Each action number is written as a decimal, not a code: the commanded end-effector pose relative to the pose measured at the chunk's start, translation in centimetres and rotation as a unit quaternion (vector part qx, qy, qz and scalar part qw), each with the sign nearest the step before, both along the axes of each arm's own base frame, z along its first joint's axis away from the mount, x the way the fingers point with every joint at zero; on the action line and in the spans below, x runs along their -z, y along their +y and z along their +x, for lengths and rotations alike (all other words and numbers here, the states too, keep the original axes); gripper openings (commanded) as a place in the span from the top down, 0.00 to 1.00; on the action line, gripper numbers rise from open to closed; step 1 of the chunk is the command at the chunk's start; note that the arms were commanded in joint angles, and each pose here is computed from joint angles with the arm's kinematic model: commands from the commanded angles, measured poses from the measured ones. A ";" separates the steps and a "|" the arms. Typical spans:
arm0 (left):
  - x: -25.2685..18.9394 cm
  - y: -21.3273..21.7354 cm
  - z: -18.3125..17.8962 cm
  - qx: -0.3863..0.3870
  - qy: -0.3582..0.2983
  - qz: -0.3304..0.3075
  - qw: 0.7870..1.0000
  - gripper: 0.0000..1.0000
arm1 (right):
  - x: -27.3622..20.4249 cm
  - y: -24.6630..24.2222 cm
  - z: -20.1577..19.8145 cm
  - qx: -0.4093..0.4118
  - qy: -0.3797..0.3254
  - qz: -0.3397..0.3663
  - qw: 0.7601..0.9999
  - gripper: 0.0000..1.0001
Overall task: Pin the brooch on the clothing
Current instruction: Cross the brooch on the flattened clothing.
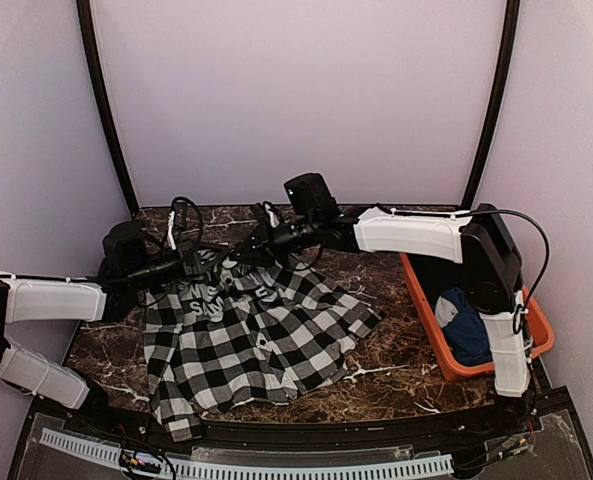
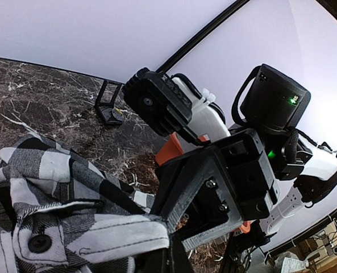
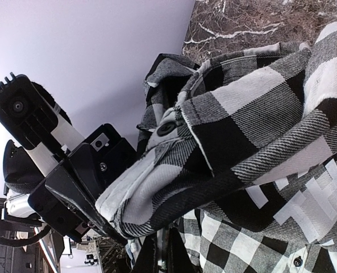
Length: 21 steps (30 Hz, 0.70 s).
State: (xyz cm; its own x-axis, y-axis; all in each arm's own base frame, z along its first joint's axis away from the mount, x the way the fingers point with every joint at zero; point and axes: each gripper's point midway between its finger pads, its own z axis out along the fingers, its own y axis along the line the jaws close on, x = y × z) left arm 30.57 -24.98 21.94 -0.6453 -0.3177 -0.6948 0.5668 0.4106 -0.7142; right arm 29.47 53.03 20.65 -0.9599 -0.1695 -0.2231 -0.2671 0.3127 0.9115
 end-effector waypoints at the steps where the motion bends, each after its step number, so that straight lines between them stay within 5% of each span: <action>1: 0.0 -0.3 -0.6 0.013 -0.006 -0.006 1.000 0.99 | -1.0 0.9 0.0 -0.014 -0.010 0.019 1.000 1.00; 21: 0.4 -0.3 -0.5 0.013 0.001 -0.004 1.000 0.99 | -1.6 2.5 -3.2 -0.103 -0.065 0.017 0.992 1.00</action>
